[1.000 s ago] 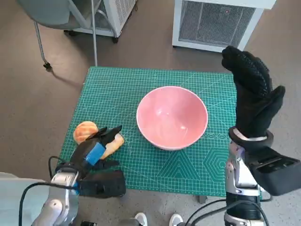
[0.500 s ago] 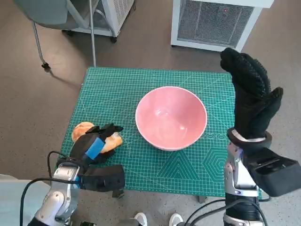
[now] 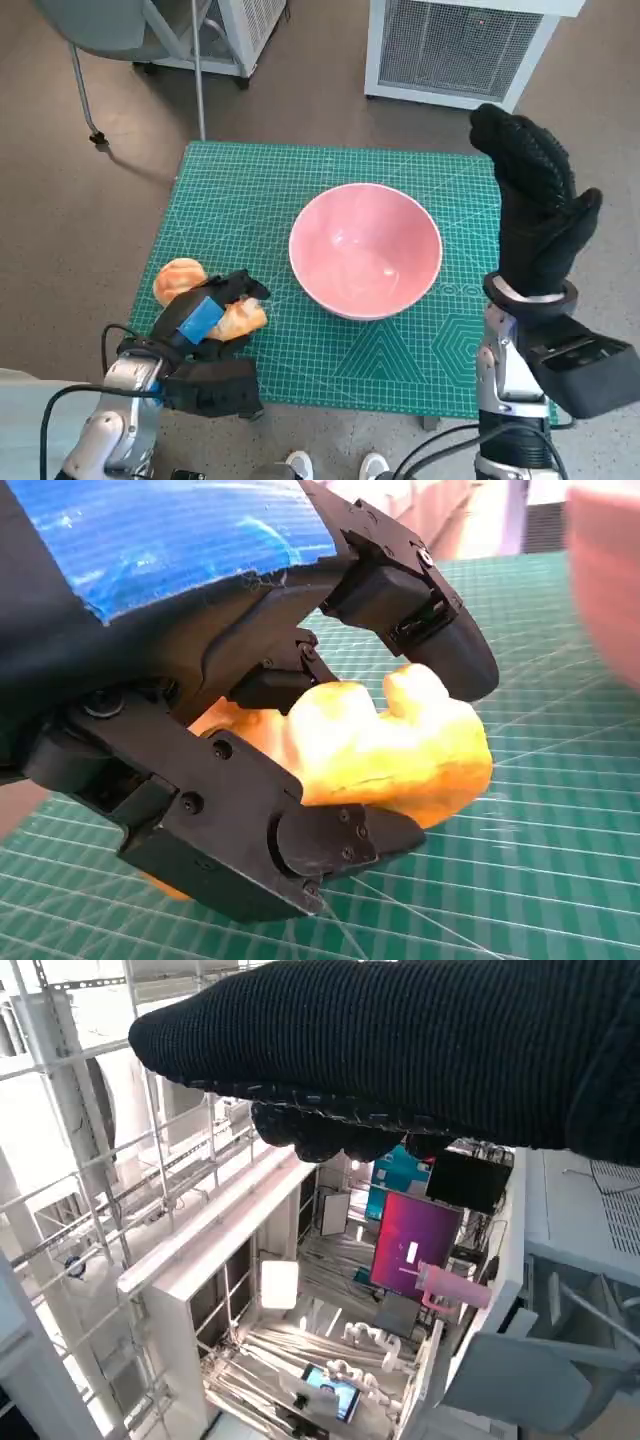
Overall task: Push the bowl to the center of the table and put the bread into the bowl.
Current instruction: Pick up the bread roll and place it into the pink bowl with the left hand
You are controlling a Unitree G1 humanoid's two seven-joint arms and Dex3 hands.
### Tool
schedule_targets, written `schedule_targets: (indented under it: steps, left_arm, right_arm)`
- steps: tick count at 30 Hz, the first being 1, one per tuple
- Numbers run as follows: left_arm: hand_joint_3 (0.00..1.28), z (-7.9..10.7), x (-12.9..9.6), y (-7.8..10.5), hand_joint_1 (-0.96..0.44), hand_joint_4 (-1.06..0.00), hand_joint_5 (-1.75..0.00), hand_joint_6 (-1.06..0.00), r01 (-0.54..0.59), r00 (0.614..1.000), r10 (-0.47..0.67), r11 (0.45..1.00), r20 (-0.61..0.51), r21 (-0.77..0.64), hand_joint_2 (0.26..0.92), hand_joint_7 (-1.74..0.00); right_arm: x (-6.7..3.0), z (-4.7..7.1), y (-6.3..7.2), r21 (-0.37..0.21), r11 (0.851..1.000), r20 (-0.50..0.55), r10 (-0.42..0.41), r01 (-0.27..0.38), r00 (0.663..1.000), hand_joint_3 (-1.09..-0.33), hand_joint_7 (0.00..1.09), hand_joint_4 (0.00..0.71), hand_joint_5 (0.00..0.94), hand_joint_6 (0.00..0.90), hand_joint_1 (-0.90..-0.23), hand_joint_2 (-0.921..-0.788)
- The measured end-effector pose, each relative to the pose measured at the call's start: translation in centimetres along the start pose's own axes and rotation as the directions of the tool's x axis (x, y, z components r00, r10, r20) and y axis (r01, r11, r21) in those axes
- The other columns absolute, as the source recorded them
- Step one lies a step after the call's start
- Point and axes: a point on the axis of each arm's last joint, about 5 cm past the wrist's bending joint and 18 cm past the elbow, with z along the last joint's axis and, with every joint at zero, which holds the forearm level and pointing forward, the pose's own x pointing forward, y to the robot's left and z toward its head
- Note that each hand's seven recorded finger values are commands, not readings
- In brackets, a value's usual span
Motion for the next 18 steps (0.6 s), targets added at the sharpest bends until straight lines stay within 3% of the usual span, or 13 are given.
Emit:
schedule_targets:
  steps: [3,11,18]
  left_arm:
    - [0.65,0.3,-0.1,0.8,0.00,-0.62,-1.50,-0.60,-0.022,1.000,0.023,1.000,0.014,-0.015,0.632,-1.16]
    - [0.30,1.9,-0.2,3.8,0.00,-0.70,-1.26,-0.64,-0.122,0.989,0.128,0.990,0.074,-0.072,0.790,-1.11]
    - [0.17,4.0,-0.6,7.2,0.00,-0.73,-1.15,-0.64,-0.253,0.949,0.271,0.960,0.164,-0.118,0.854,-1.15]
  right_arm:
    - [-0.01,0.0,0.0,-0.001,1.000,0.001,0.000,0.000,1.000,-0.697,0.73,0.331,0.018,-0.001,-0.532,-0.921]
    - [-0.03,0.0,0.0,-0.001,1.000,0.001,0.000,0.000,1.000,-0.698,0.72,0.332,0.018,-0.001,-0.531,-0.921]
    - [-0.03,0.0,0.0,-0.002,1.000,0.005,0.001,-0.001,1.000,-0.700,0.73,0.332,0.019,-0.001,-0.530,-0.921]
